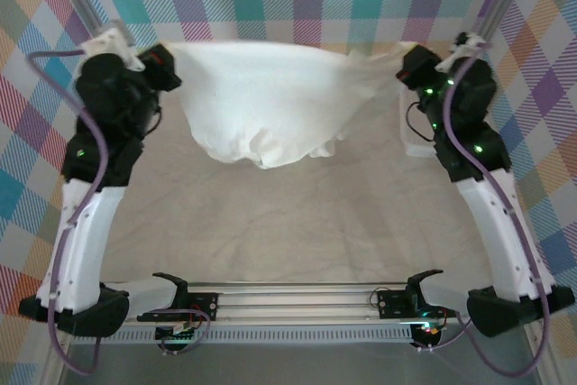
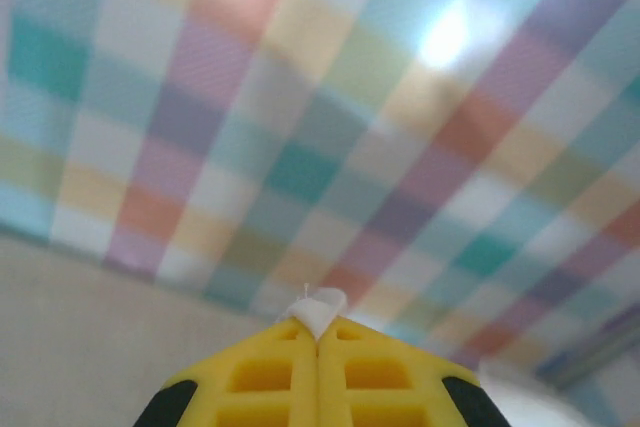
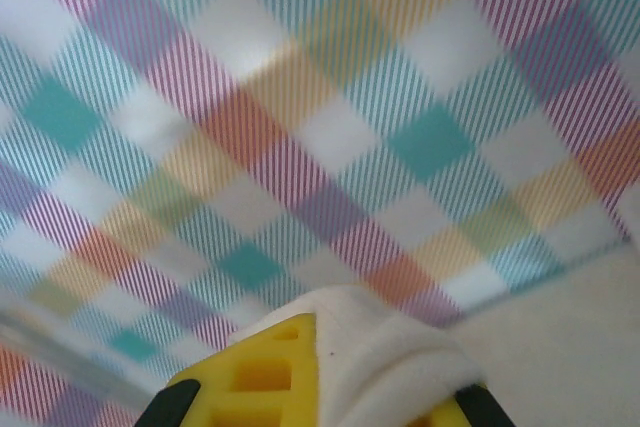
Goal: Fold the inside-out t-shirt
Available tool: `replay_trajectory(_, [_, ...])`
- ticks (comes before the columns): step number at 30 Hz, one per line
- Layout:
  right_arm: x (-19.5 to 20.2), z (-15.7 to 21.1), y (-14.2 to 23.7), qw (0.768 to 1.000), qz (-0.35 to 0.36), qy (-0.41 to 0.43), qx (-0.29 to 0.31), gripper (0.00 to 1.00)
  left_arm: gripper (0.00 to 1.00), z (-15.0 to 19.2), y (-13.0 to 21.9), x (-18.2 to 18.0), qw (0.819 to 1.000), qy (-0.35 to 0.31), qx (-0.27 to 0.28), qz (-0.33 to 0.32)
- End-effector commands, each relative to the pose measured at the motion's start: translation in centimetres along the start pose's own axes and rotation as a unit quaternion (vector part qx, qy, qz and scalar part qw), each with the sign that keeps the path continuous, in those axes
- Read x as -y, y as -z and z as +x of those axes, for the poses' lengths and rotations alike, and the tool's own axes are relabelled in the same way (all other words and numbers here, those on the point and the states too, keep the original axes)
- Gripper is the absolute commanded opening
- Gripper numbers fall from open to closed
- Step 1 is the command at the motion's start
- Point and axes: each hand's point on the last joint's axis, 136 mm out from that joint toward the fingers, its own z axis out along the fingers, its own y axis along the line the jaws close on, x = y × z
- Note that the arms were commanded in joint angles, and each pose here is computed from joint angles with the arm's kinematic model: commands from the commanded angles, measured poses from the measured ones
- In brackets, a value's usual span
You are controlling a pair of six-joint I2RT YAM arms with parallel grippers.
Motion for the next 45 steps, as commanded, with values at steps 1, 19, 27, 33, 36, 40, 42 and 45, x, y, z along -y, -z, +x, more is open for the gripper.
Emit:
replay_trajectory(1, [1.0, -4.3, 1.2, 0.994, 0.048, -0.033, 0.091, 0.00, 0.00, -0.8, -0.1, -0.5, 0.999, -0.040, 0.013, -0.003])
replay_trajectory(19, [-7.1, -16.1, 12.3, 0.963, -0.112, -0.120, 0.213, 0.00, 0.00, -8.9, 9.3, 9.0, 0.963, -0.035, 0.100, 0.248])
replay_trajectory(27, [-9.1, -19.2, 18.3, 0.940, -0.185, -0.118, 0.262, 0.00, 0.00, -11.4, 13.3, 8.3, 0.955, -0.039, 0.163, 0.244])
replay_trajectory(33, [-9.1, -18.2, 12.3, 0.961, -0.124, -0.083, 0.234, 0.00, 0.00, -9.1, 8.2, 7.1, 0.975, -0.055, 0.111, 0.187])
replay_trajectory(36, [-8.4, -15.7, 5.8, 0.979, -0.063, -0.041, 0.188, 0.00, 0.00, -6.7, 3.1, 6.0, 0.986, -0.071, 0.067, 0.135])
replay_trajectory(40, [-6.7, -9.5, -5.6, 0.994, -0.006, 0.032, 0.102, 0.00, 0.00, -1.3, -5.7, 2.5, 0.994, -0.097, -0.010, 0.040])
replay_trajectory(42, [-4.8, -5.3, -11.0, 0.998, 0.010, 0.040, 0.043, 0.00, 0.00, 2.4, -10.5, -0.6, 0.994, -0.088, -0.059, -0.003])
replay_trajectory(45, [-1.0, 1.3, -17.8, 0.998, 0.034, 0.041, -0.032, 0.00, 0.00, 9.0, -17.5, -6.8, 0.987, -0.044, -0.141, -0.059])
